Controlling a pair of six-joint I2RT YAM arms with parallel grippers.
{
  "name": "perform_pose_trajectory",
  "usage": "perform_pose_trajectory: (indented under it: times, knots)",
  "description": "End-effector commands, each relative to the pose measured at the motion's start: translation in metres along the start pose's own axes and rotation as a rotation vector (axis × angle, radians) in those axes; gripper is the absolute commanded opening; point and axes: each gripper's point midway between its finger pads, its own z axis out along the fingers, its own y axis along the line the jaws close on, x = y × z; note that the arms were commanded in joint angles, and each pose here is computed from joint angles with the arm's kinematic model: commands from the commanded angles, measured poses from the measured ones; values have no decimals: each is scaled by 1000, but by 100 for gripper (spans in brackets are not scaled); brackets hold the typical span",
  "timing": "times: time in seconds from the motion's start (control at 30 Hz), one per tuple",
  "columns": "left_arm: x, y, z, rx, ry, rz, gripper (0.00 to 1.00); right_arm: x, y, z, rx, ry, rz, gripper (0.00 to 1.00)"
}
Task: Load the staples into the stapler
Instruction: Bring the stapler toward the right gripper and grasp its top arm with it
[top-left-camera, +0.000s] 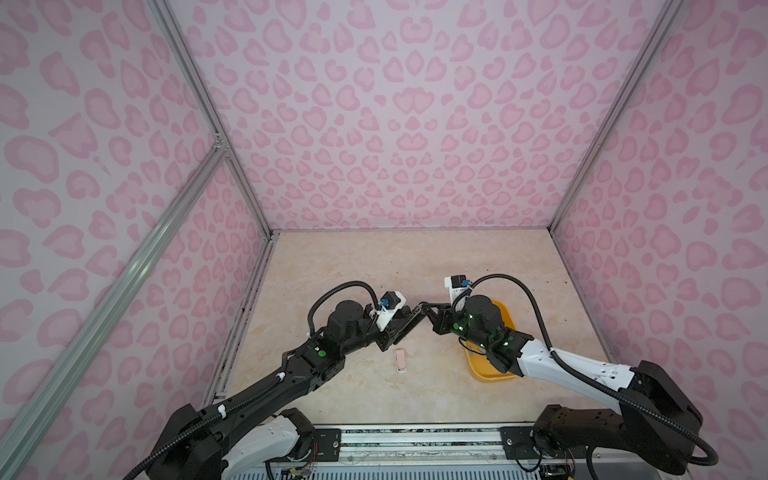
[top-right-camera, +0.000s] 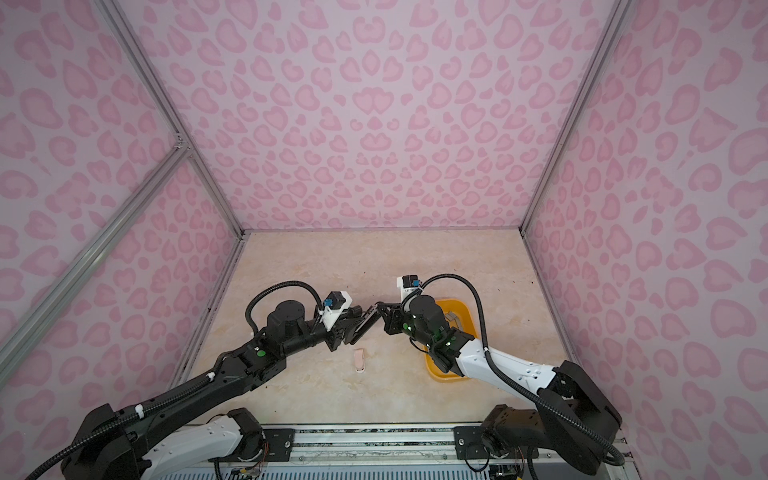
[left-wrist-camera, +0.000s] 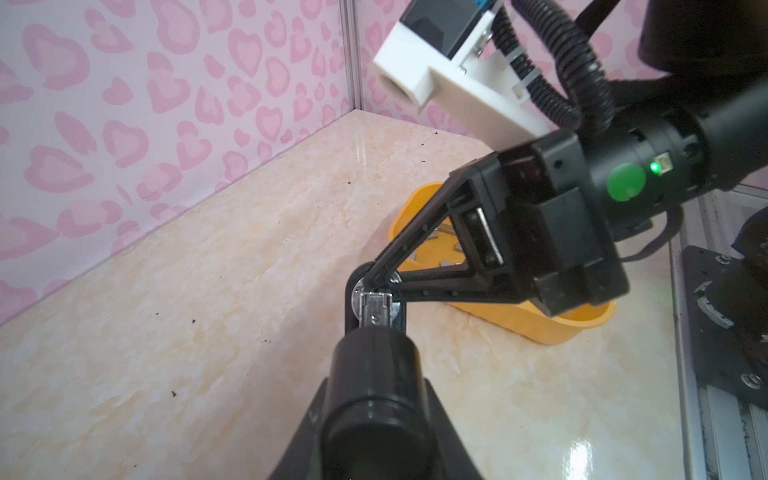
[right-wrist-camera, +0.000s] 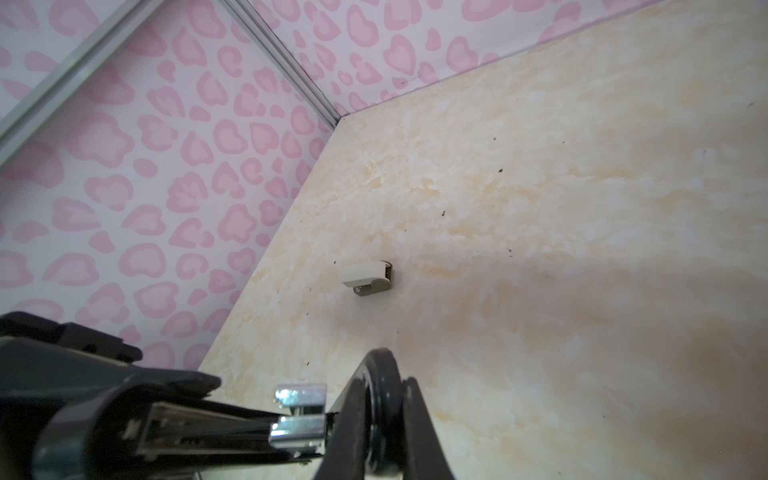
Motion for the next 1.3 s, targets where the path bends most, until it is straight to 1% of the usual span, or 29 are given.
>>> perform_pose_trajectory:
  times: [0.0, 0.07, 0.13, 0.2, 0.23, 0.3, 0.4, 0.47, 0.6, 0.7, 0.77, 0.87, 0.93, 1.0, 1.03, 1.1, 1.13, 1.2, 1.27]
  knots:
    - [-40, -2, -10, 11, -157, 48, 4, 9, -35, 0, 152, 5, -14, 2]
    - [-42, -3, -12, 9, -164, 58, 4, 8, -41, -1, 171, -1, -6, 0]
    - [-42, -4, -11, 19, -155, 62, 4, 8, -46, -2, 187, -1, 6, 1]
    - [-39, -6, -7, 38, -136, 73, 4, 6, -49, -4, 197, -5, 12, 8]
    - [-37, -6, -5, 40, -123, 77, 4, 4, -50, -6, 203, -11, 7, 12]
    - [-30, -5, 0, 42, -98, 92, 4, -1, -48, -12, 206, -27, -9, 19]
    - [-21, -3, 2, 23, -76, 137, 4, -12, -42, -22, 200, -63, -37, 26]
    - [-14, -1, 3, 13, -62, 174, 4, -20, -39, -28, 200, -89, -61, 33]
    - [0, 2, 8, 1, -14, 247, 4, -33, -33, -38, 199, -131, -120, 43]
    - [8, 4, 12, 1, 18, 277, 4, -43, -23, -43, 171, -157, -206, 49]
    - [11, 1, 12, 32, 24, 293, 4, -47, -13, -45, 139, -160, -277, 51]
    - [12, -4, 13, 86, 46, 304, 4, -39, 13, -49, -11, -173, -473, 52]
    - [17, -7, 13, 124, 89, 299, 4, -33, 22, -51, -69, -190, -544, 59]
    - [20, -12, 14, 165, 110, 299, 4, -24, 34, -51, -152, -168, -608, 58]
    - [20, -16, 14, 188, 109, 301, 4, -20, 38, -49, -167, -138, -624, 57]
    - [19, -21, 13, 221, 100, 304, 4, -10, 37, -44, -164, -54, -655, 49]
    - [19, -23, 12, 232, 96, 302, 4, -5, 36, -44, -162, -17, -665, 48]
    - [16, -27, 10, 251, 87, 302, 4, 5, 35, -44, -176, 31, -686, 46]
    - [14, -30, 8, 265, 80, 299, 4, 18, 38, -48, -232, 63, -700, 41]
